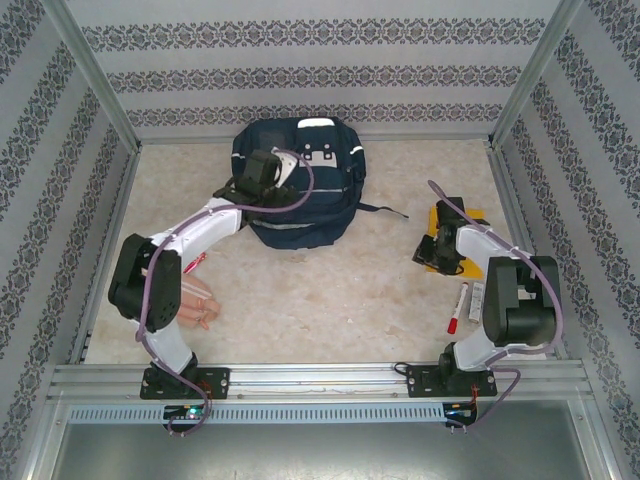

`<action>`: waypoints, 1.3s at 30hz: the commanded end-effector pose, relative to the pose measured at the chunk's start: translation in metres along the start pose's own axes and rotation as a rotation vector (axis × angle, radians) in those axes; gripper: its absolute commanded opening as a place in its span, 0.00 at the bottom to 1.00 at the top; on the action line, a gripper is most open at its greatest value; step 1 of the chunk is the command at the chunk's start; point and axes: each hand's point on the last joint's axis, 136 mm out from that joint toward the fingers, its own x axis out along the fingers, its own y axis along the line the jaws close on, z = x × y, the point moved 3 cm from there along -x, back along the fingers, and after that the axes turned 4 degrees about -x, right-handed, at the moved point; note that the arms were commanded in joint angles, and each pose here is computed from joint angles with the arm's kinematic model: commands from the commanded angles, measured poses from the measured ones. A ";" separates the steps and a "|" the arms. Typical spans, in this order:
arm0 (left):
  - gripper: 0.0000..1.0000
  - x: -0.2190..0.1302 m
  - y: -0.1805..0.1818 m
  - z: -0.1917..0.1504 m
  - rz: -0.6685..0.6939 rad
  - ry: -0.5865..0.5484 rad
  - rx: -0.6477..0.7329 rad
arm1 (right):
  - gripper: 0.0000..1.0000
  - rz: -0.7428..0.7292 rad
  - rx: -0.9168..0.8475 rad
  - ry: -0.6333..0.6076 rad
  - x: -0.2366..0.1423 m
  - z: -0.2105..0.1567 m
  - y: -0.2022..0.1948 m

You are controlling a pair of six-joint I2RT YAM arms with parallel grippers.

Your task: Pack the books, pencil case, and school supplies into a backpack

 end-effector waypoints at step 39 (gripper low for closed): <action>0.75 -0.055 -0.258 -0.175 -0.465 0.827 -0.309 | 0.59 0.078 0.232 -0.143 -0.013 0.027 -0.051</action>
